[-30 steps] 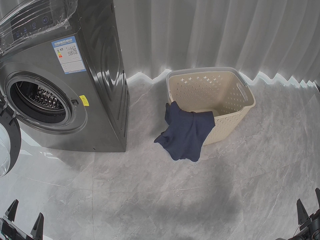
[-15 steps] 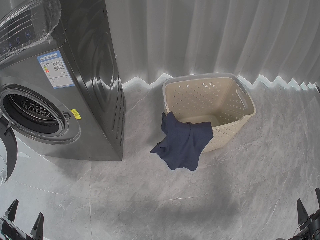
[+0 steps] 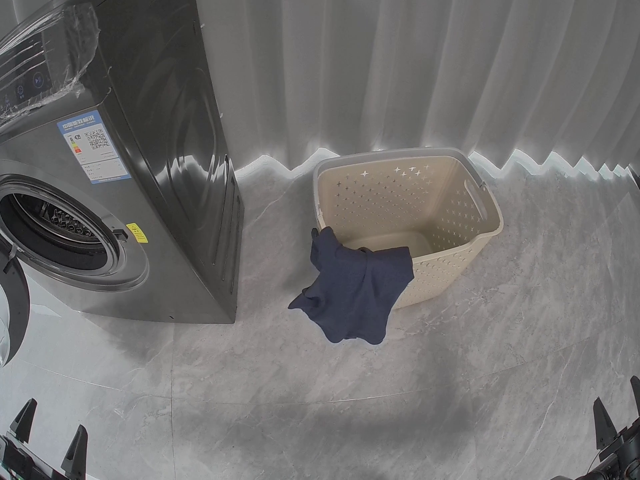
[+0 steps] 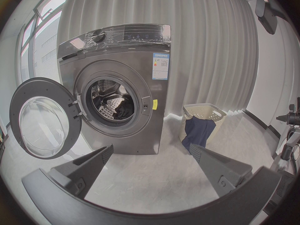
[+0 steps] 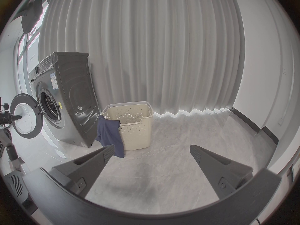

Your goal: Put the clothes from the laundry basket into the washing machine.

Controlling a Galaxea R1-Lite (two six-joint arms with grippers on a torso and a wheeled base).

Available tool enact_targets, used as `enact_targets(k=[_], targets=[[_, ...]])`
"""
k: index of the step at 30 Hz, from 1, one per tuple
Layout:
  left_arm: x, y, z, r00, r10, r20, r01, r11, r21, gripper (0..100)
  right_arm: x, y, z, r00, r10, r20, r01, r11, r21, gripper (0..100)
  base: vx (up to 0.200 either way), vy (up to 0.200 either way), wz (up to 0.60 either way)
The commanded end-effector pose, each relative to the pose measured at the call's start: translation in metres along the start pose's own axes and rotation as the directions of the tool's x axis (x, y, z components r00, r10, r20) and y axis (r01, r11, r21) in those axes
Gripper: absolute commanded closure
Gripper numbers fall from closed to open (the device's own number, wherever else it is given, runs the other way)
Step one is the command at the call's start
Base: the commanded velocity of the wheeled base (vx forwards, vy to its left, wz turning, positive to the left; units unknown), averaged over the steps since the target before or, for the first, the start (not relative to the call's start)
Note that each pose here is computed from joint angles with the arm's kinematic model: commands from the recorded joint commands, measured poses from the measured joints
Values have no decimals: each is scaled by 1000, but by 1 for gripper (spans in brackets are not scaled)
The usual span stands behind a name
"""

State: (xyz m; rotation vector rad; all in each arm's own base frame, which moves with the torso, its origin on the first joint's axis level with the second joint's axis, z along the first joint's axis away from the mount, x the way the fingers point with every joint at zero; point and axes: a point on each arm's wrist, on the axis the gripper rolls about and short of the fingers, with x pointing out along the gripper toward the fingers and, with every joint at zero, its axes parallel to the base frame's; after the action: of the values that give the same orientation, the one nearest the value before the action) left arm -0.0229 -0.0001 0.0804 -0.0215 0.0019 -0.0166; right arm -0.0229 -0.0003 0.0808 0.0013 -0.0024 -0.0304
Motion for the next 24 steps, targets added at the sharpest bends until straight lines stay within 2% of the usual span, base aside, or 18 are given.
enact_targets(k=[1, 15, 16, 18, 19, 20, 21, 22, 23, 24], targets=[[0, 0, -5, 1000, -2, -1, 2, 1000, 0, 0, 0, 0, -5, 1000, -3, -4, 3, 1000, -1, 0, 0, 0, 0], [0, 0, -5, 1000, -2, -1, 2, 1000, 0, 0, 0, 0, -4, 1000, 1, 7, -1, 1000, 10, 0, 0, 0, 0], [0, 0, -5, 1000, -3, -1, 3, 1000, 2, 0, -1, 0, 2, 999, 6, 39, -6, 1000, 7, 0, 0, 0, 0], [0, 0, -5, 1000, -3, -1, 3, 1000, 0, 0, -11, 0, 33, 987, 24, 157, -26, 1000, 11, 0, 0, 0, 0], [0, 0, -5, 1000, -3, -1, 3, 1000, 0, 0, -12, 0, 36, 986, 27, 166, -29, 1000, 11, 0, 0, 0, 0], [0, 0, -5, 1000, -3, -1, 3, 1000, 2, 0, -10, 0, 57, 987, 68, 144, -72, 997, 17, 0, 0, 0, 0], [0, 0, -5, 1000, -3, -1, 3, 1000, 2, 0, -4, 0, 58, 992, 85, 91, -87, 996, 17, 0, 200, 0, 0], [0, 0, -5, 1000, -3, -1, 3, 1000, 2, 0, 6, 1, 56, 993, 119, -6, -119, 993, 24, 0, 200, 0, 0], [0, 0, -5, 1000, -3, -1, 3, 1000, 2, 0, 13, 2, 53, 986, 148, -71, -146, 989, 30, 0, 200, 0, 0], [0, 0, -5, 1000, -2, -1, 2, 1000, 2, 0, 15, 2, 51, 983, 158, -94, -156, 987, 32, 0, 200, 0, 0]])
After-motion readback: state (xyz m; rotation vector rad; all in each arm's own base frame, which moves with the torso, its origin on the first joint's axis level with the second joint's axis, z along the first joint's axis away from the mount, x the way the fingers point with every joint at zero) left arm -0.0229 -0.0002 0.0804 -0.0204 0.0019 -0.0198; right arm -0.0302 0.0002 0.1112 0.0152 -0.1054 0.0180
